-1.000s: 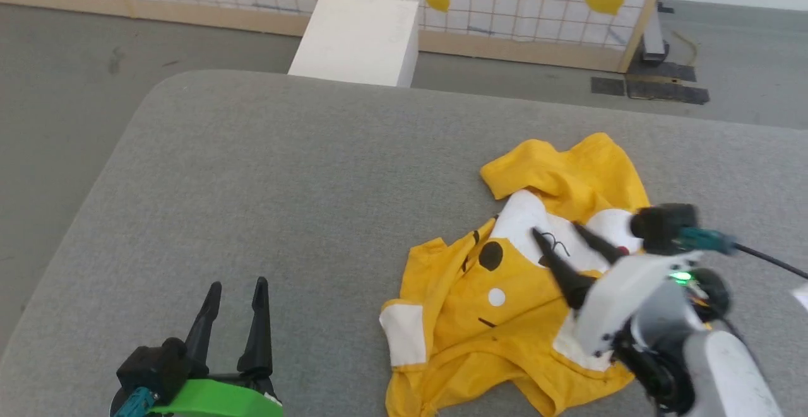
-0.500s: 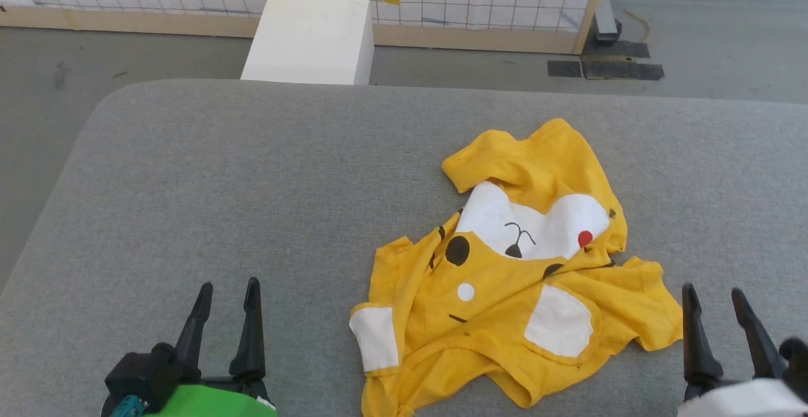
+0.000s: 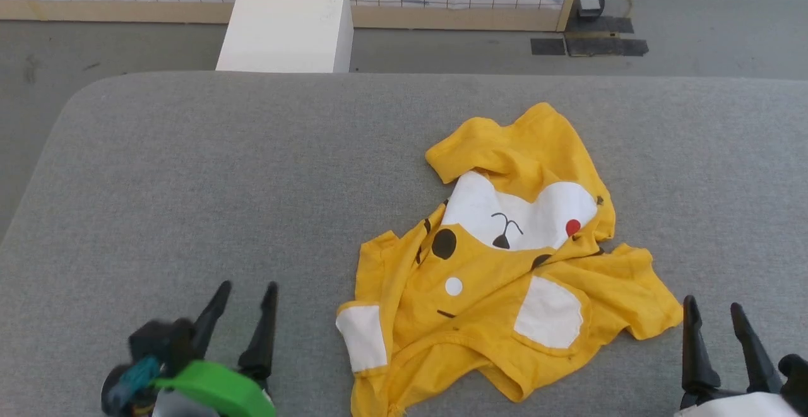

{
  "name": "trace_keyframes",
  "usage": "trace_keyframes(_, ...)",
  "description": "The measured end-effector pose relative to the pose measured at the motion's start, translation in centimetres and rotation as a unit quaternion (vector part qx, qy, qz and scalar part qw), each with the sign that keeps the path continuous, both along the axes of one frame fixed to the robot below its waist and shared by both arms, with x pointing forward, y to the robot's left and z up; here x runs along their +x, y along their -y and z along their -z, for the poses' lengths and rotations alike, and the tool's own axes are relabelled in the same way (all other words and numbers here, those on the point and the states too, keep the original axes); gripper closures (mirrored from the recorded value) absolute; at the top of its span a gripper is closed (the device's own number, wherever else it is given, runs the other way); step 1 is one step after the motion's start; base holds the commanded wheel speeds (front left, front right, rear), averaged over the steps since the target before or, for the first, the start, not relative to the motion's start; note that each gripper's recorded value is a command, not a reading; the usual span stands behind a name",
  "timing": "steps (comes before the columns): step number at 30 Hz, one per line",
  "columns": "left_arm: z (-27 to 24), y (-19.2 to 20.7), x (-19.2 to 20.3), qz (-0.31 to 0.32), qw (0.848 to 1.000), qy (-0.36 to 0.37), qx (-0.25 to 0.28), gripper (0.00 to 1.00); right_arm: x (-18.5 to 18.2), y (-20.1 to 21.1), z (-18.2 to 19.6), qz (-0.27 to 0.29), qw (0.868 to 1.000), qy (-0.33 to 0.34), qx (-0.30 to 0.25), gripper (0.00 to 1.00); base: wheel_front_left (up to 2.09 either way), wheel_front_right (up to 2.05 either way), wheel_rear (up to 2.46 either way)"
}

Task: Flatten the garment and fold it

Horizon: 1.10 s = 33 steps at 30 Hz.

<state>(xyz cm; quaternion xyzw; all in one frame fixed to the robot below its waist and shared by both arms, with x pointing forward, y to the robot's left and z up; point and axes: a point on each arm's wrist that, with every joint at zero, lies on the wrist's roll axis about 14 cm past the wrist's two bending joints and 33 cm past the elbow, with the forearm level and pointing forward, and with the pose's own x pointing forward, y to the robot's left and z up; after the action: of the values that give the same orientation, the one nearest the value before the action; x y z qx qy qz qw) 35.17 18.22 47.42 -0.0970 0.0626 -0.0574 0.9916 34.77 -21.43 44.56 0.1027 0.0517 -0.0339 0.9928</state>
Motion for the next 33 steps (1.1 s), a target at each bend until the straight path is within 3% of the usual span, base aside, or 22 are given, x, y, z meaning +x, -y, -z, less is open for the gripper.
trace_keyframes(6,1.8,3.4,0.9,0.108,0.988,-0.112,0.019,0.00,0.8,-0.3,0.8,-0.005,1.000,-0.010,-0.002,0.00,0.00,0.00,0.00)
trace_keyframes(12,3.6,6.8,0.1,0.207,0.954,-0.218,0.005,0.00,1.7,-1.3,1.9,-0.018,1.000,-0.024,0.003,0.00,0.00,0.00,0.00)
trace_keyframes(19,7.1,6.9,-0.7,0.246,0.919,-0.306,0.036,0.00,2.6,-1.5,2.4,-0.020,0.999,-0.028,0.006,0.00,0.00,0.00,0.00)
trace_keyframes(21,7.9,7.4,-0.9,0.252,0.912,-0.323,0.024,0.00,2.6,-1.3,2.5,-0.015,0.999,-0.029,0.008,0.00,0.00,0.00,0.00)
trace_keyframes(30,9.7,9.9,-1.1,0.268,0.897,-0.352,-0.025,0.00,1.6,0.1,2.8,0.008,0.999,-0.036,0.010,0.00,0.00,0.00,0.00)
trace_keyframes(31,9.8,10.1,-1.0,0.266,0.896,-0.352,-0.033,0.15,1.5,0.3,2.7,0.011,0.999,-0.035,0.009,0.00,0.00,0.00,0.00)
trace_keyframes(33,9.8,10.8,-1.0,0.266,0.897,-0.350,-0.051,1.00,1.4,0.6,2.6,0.015,0.999,-0.034,0.008,0.00,0.00,0.00,0.00)
